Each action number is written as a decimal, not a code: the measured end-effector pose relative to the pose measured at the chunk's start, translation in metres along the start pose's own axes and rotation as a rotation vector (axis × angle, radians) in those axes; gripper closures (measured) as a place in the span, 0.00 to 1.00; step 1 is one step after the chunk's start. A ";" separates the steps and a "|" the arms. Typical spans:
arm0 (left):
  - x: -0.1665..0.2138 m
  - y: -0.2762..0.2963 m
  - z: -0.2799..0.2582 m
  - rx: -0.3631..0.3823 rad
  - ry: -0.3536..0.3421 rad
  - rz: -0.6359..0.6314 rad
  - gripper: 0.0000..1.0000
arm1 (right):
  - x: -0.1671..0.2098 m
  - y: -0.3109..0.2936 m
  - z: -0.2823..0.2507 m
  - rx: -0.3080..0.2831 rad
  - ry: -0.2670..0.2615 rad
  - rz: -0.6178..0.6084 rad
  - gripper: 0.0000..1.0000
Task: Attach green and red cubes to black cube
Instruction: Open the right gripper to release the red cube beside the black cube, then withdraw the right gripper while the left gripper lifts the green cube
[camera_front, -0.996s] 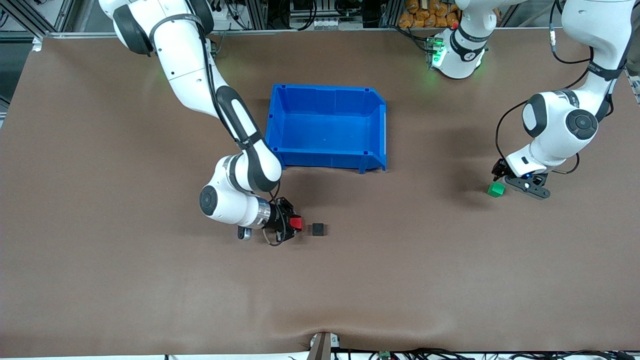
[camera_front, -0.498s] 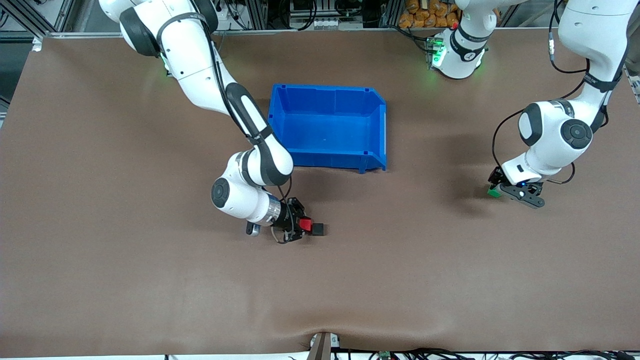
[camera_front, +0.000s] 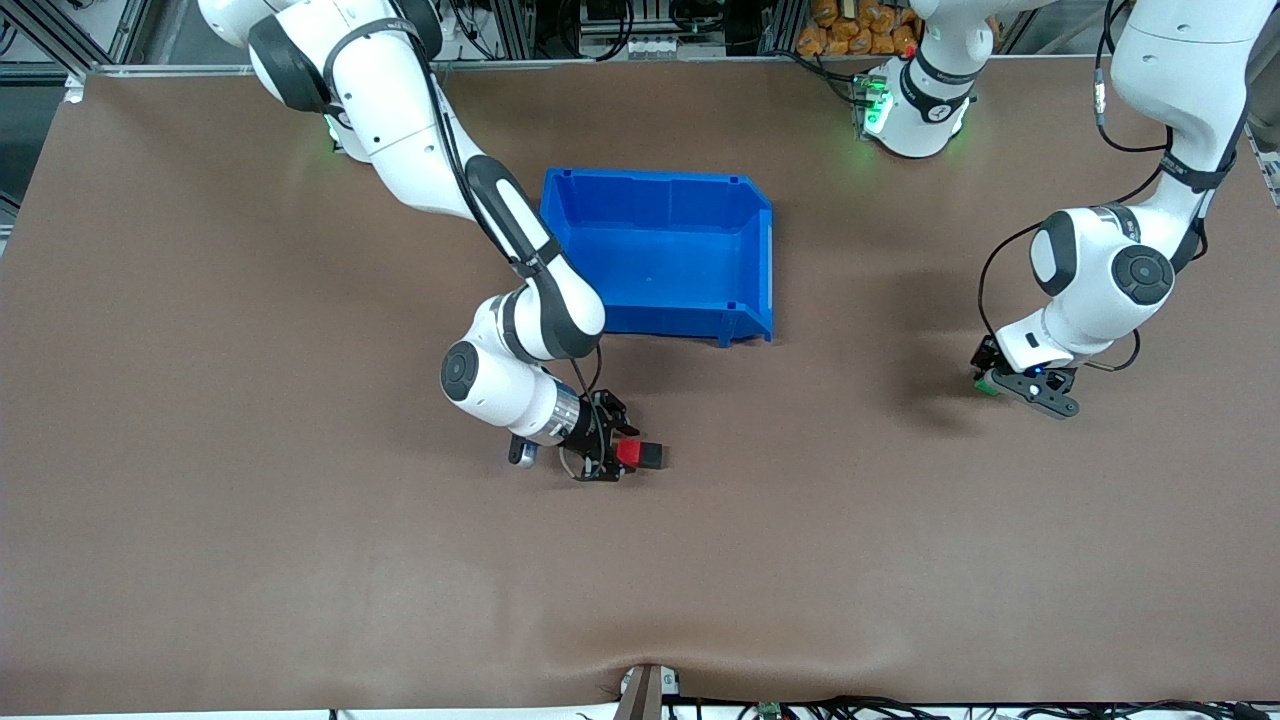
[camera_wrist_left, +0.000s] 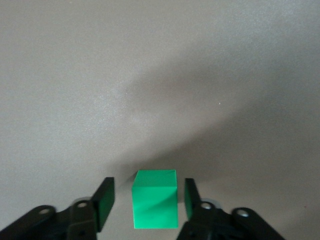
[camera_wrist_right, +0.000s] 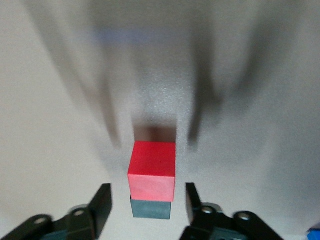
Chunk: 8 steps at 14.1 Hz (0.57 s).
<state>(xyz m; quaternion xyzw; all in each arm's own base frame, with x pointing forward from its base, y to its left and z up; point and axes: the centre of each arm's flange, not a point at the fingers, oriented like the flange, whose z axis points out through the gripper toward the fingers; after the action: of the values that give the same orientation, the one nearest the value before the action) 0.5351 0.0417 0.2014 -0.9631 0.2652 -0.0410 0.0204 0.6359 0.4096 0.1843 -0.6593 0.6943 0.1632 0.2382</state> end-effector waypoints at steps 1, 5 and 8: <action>0.000 0.000 0.001 -0.001 -0.002 0.000 0.39 | 0.000 -0.001 -0.001 0.002 0.008 -0.024 0.15; 0.001 0.000 0.002 -0.001 -0.001 0.001 0.46 | 0.016 -0.026 -0.025 0.015 0.028 -0.211 0.00; 0.004 0.002 0.004 -0.003 -0.002 0.007 0.50 | 0.058 -0.051 -0.065 -0.167 0.017 -0.348 0.00</action>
<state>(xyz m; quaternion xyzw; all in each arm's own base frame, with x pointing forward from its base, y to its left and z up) 0.5379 0.0382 0.1974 -0.9623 0.2684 -0.0396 0.0191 0.6782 0.3217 0.2110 -0.7881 0.5561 0.1709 0.2012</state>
